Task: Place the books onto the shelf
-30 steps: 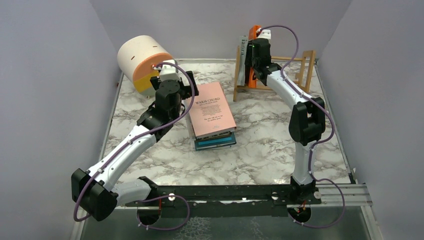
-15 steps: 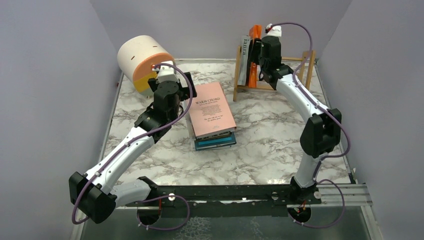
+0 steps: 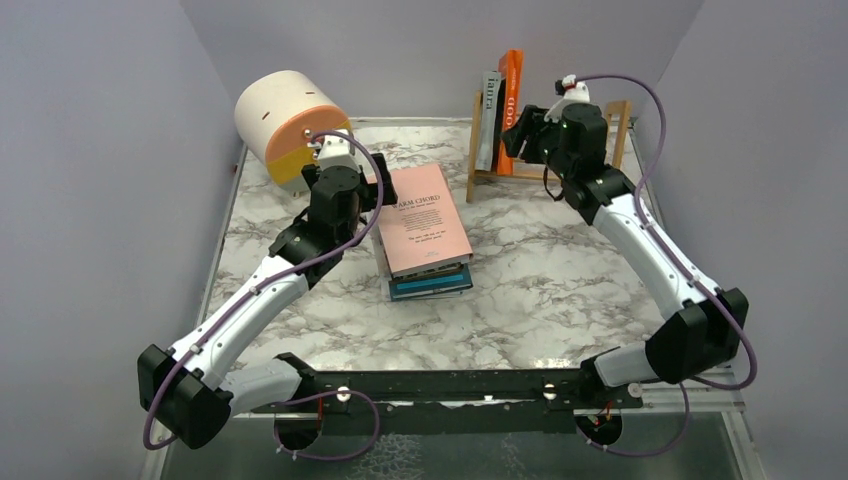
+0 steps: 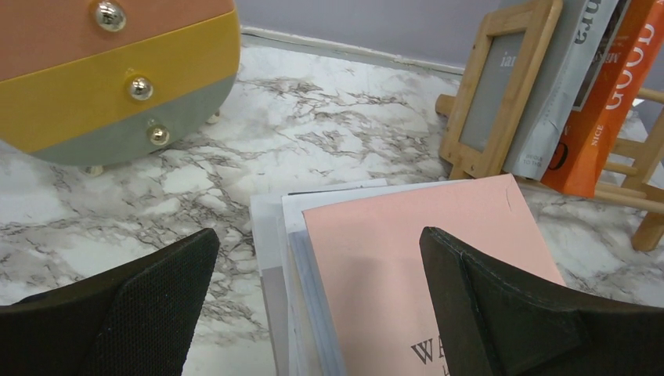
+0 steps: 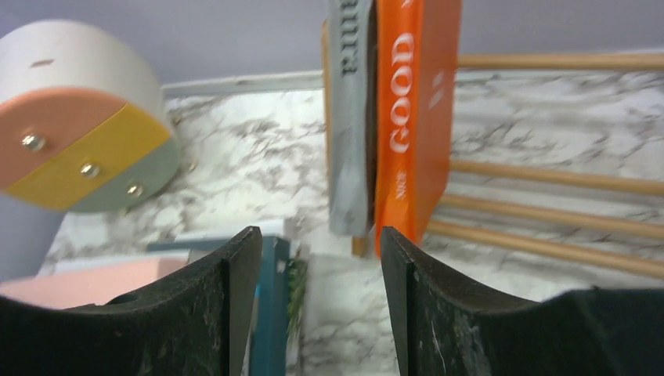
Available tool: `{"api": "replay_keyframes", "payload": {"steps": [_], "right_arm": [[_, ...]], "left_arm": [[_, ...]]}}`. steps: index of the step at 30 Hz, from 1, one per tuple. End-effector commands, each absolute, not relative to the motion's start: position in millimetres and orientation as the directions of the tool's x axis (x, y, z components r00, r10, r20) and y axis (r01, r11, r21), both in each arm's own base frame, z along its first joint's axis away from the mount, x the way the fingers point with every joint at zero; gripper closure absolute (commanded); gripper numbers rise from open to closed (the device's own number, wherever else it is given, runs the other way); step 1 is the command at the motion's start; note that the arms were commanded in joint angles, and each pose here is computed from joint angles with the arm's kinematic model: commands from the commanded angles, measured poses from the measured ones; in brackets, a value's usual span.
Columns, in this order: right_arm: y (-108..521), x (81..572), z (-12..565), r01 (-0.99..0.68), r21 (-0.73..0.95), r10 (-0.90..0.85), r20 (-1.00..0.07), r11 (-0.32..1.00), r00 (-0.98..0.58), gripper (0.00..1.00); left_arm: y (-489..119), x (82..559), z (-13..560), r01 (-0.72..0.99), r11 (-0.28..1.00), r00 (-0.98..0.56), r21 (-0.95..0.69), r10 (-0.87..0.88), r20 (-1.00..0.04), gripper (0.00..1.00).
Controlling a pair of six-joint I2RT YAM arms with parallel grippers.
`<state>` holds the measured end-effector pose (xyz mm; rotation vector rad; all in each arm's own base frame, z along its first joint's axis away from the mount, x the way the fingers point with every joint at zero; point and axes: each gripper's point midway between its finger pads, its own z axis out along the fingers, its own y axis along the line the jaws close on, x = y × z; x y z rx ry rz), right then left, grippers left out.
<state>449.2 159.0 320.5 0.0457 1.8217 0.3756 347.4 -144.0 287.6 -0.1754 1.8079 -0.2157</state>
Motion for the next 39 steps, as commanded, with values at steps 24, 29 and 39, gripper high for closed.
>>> {"api": "replay_keyframes", "payload": {"steps": [24,29,39], "right_arm": [[252,303,248,-0.486,0.703,0.256,-0.671,0.520,-0.696,0.39],[259,293,242,-0.458,0.757,0.280,-0.617,0.466,-0.736,0.29],[273,278,232,-0.438,0.832,0.263,-0.532,0.341,-0.805,0.19]], "left_arm": [[-222,330,251,0.192,0.916,-0.411,-0.352,-0.251,-0.877,0.01],[-225,329,249,0.194,0.917,-0.414,-0.348,-0.246,-0.877,0.01],[-231,330,243,0.200,0.915,-0.425,-0.351,-0.242,-0.872,0.01]]}}
